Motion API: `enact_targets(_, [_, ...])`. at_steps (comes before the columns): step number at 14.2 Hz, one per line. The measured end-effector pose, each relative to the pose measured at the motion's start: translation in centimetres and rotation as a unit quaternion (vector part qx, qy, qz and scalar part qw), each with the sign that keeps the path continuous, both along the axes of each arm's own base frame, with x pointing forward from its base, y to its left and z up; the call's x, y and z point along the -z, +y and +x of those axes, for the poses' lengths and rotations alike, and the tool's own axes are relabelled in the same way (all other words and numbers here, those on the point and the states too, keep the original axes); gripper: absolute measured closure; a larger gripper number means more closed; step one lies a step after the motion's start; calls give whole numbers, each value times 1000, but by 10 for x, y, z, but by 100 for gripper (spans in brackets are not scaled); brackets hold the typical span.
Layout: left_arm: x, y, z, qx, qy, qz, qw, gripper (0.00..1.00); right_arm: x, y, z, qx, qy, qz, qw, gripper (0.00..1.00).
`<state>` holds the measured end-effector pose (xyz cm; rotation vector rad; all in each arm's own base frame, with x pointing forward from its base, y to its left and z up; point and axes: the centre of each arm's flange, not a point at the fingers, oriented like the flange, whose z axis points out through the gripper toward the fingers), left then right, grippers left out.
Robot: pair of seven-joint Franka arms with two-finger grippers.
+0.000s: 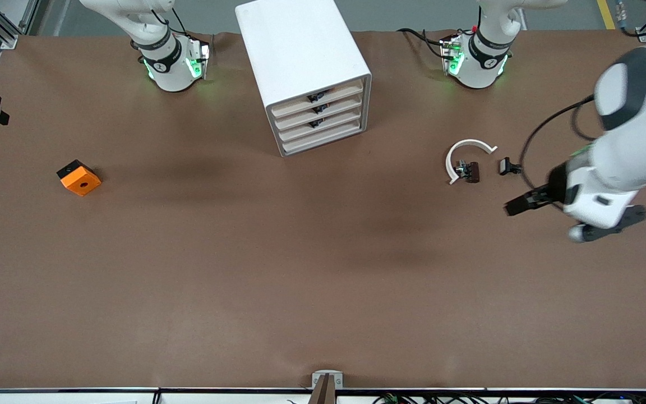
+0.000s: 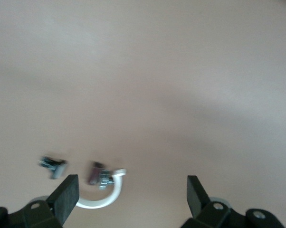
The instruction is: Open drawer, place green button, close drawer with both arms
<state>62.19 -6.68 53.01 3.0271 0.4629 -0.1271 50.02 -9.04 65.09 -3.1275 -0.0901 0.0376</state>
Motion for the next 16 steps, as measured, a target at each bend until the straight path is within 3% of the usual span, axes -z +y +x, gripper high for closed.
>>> enact_targets(5, [-19,114,-38,61,-6,-7,998,0,-1,0,-3,17,5,7,1000,0])
enact_targets(10, [-18,95,-62,83,-22,-2,996,0,-3,1,-7,34,11,9,999,0])
enact_targets(16, [-10,87,-71,88,-53,2,995,0,-7,11,-8,26,6,10,1000,0])
